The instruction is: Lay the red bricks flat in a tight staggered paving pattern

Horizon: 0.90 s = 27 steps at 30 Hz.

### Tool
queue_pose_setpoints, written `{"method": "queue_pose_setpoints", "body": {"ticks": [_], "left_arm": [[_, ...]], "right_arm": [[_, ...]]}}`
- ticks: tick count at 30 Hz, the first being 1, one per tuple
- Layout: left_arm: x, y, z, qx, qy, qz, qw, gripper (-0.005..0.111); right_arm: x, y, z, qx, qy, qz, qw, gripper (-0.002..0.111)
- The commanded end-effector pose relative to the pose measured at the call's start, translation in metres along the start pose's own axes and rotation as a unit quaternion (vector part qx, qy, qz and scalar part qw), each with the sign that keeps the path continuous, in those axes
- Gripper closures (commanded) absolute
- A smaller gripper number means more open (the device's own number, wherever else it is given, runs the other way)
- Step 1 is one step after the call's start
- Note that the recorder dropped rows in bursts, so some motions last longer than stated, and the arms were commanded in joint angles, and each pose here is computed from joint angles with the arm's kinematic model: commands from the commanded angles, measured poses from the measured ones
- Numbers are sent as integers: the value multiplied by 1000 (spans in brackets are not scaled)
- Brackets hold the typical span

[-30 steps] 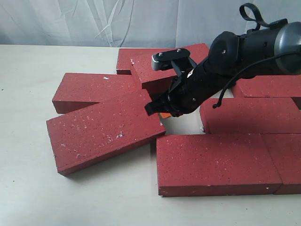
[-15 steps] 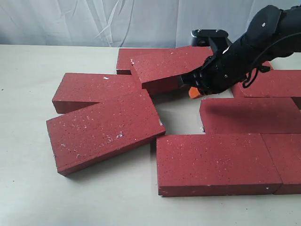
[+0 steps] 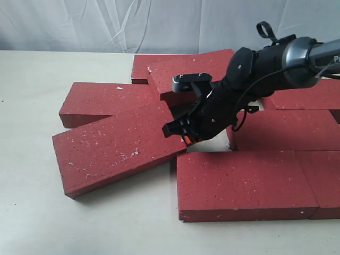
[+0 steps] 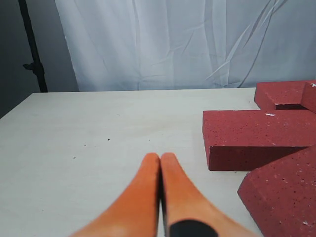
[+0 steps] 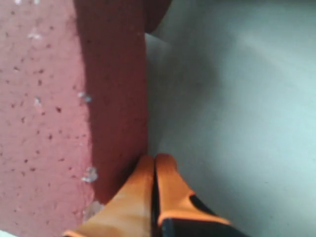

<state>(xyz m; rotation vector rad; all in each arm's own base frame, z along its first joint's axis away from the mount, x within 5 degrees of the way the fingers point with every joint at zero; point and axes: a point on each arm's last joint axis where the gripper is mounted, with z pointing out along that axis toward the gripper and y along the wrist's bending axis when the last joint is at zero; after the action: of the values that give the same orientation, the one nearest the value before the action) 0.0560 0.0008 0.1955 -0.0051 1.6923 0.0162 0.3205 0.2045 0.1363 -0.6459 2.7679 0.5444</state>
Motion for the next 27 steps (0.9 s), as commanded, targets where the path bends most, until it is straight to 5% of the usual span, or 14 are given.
{"method": "queue_pose_setpoints", "body": {"ticks": [1, 15, 20, 27], "left_arm": [[1, 0, 0, -2, -2, -1, 1000, 107], [1, 0, 0, -2, -2, -1, 1000, 107], [1, 0, 0, -2, -2, -1, 1000, 107], [1, 0, 0, -2, -2, -1, 1000, 107]], "right_arm": [[-3, 14, 5, -3, -15, -17, 1000, 109], [-1, 44, 10, -30, -19, -67, 997, 109], [-7, 46, -20, -33, -45, -78, 995, 109], [-17, 5, -90, -17, -96, -28, 995, 109]]}}
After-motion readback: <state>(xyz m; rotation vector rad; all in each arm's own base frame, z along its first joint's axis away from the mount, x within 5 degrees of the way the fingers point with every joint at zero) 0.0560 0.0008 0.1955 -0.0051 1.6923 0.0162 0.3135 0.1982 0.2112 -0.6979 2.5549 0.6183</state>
